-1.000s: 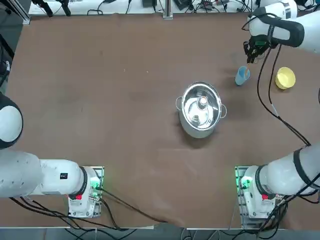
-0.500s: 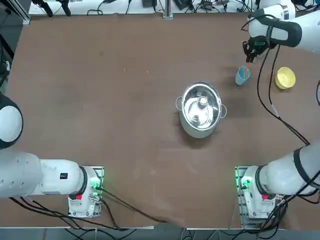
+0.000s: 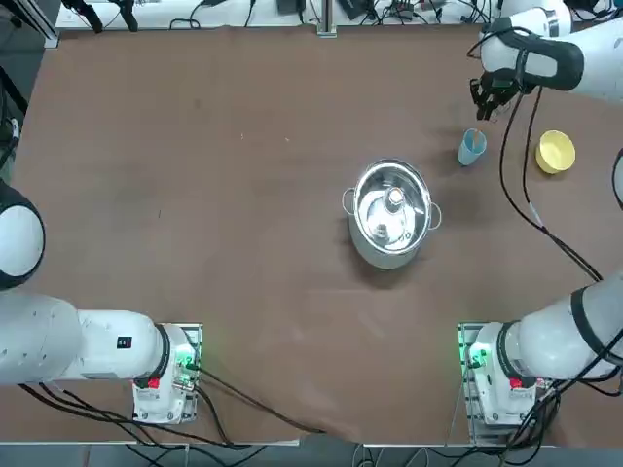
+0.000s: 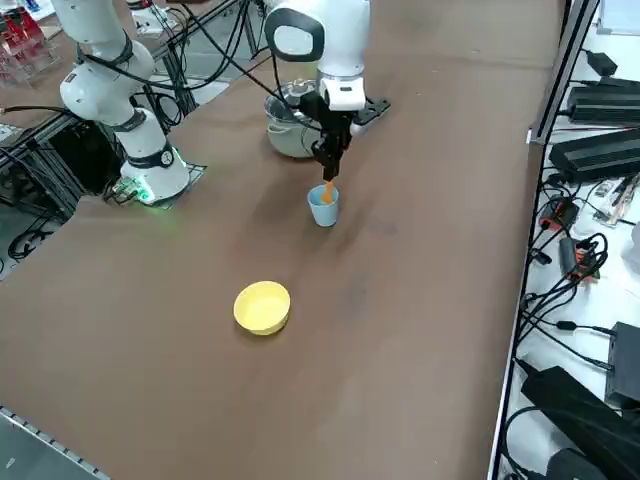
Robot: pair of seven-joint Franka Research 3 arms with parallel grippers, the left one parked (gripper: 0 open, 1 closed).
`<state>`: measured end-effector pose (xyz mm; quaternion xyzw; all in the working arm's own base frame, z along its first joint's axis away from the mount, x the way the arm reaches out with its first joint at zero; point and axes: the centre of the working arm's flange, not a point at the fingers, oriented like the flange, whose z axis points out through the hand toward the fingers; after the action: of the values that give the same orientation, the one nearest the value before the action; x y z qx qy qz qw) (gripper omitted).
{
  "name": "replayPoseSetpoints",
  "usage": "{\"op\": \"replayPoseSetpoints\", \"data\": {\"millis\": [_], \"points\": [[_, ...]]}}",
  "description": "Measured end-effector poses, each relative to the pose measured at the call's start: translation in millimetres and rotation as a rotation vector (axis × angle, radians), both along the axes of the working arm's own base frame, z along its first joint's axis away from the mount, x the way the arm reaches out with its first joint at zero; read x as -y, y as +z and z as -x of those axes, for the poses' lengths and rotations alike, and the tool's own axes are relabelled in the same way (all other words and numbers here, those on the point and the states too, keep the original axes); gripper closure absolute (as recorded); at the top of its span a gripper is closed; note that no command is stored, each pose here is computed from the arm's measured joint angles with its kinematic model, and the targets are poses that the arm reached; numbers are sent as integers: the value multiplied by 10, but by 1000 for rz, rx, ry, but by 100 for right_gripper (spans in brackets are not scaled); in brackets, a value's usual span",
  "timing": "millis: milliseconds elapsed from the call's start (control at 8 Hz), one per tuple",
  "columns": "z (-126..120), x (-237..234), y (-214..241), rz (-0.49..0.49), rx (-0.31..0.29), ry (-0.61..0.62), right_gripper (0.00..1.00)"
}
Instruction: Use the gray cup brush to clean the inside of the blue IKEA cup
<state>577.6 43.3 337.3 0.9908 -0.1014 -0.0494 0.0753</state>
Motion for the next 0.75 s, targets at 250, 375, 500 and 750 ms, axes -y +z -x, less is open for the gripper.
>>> {"op": "replayPoseSetpoints", "data": {"millis": [250,375,500,750], "points": [[5,-67,-4,2,3,-14,96],[11,-120,-8,4,4,-23,96],[17,-162,-15,5,3,-26,96],[41,-173,-34,10,-16,-29,96]]}}
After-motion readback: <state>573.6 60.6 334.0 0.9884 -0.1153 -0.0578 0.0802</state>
